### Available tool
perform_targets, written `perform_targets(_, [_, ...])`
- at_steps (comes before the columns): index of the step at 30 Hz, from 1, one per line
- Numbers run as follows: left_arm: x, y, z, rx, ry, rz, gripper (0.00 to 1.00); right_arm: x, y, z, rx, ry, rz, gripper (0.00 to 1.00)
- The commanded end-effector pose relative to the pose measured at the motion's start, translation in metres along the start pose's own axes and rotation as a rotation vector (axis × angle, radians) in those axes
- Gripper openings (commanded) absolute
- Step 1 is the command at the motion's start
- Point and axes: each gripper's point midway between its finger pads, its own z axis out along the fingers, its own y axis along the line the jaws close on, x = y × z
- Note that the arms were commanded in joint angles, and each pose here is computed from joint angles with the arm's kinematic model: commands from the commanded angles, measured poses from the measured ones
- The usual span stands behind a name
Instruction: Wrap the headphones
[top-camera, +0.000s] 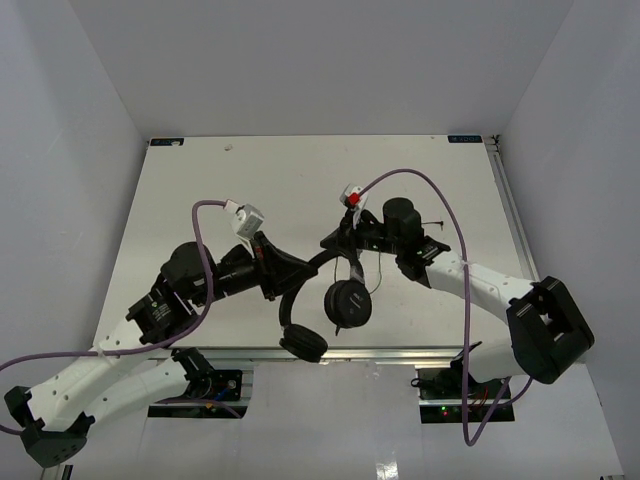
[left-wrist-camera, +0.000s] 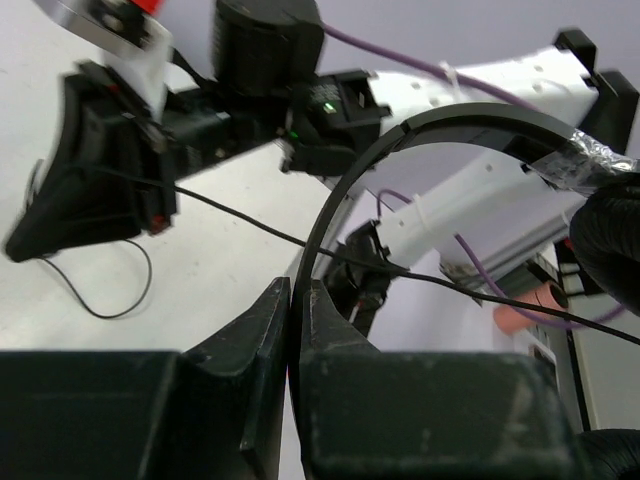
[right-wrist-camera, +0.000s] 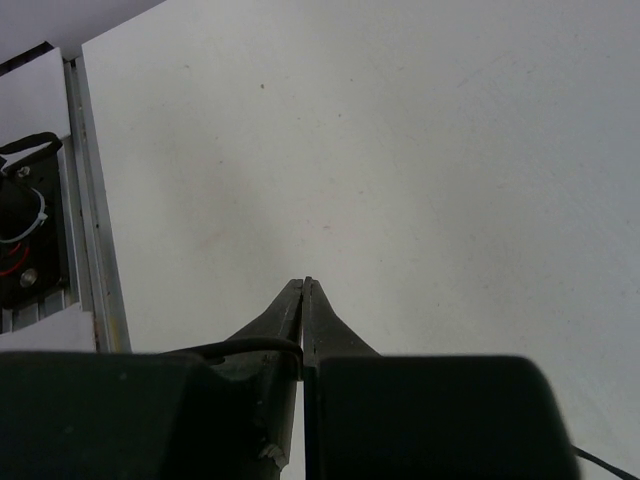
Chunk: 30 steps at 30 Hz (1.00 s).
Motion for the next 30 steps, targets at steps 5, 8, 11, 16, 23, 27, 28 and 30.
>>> perform_targets(5, [0.037, -0.001, -0.008, 0.048, 0.156, 0.011, 0.0, -0.027, -0.024, 0.005, 0.091, 0.008, -0.058, 0.08])
perform_targets(8, [0.045, 0.023, -0.015, -0.084, 0.19, 0.038, 0.0, -0.038, -0.042, -0.008, 0.156, 0.016, -0.071, 0.08])
perform_targets(11, [0.054, 0.048, -0.023, -0.219, 0.235, 0.052, 0.0, -0.059, -0.062, -0.028, 0.219, -0.007, -0.069, 0.08])
perform_targets(16, [0.061, 0.068, -0.028, -0.321, 0.274, 0.075, 0.0, -0.085, -0.082, -0.059, 0.313, -0.02, -0.085, 0.08])
perform_targets(23, [0.083, 0.116, -0.03, -0.53, 0.392, 0.12, 0.0, -0.099, -0.078, -0.073, 0.328, 0.029, -0.101, 0.08])
perform_targets(27, [0.093, 0.143, -0.034, -0.661, 0.443, 0.137, 0.0, -0.099, -0.073, -0.078, 0.323, 0.066, -0.106, 0.08])
perform_targets(28, [0.093, 0.149, -0.036, -0.699, 0.445, 0.141, 0.0, -0.099, -0.07, -0.079, 0.312, 0.075, -0.101, 0.08])
perform_targets(30, [0.09, 0.162, -0.04, -0.788, 0.447, 0.147, 0.0, -0.097, -0.061, -0.079, 0.281, 0.088, -0.088, 0.08])
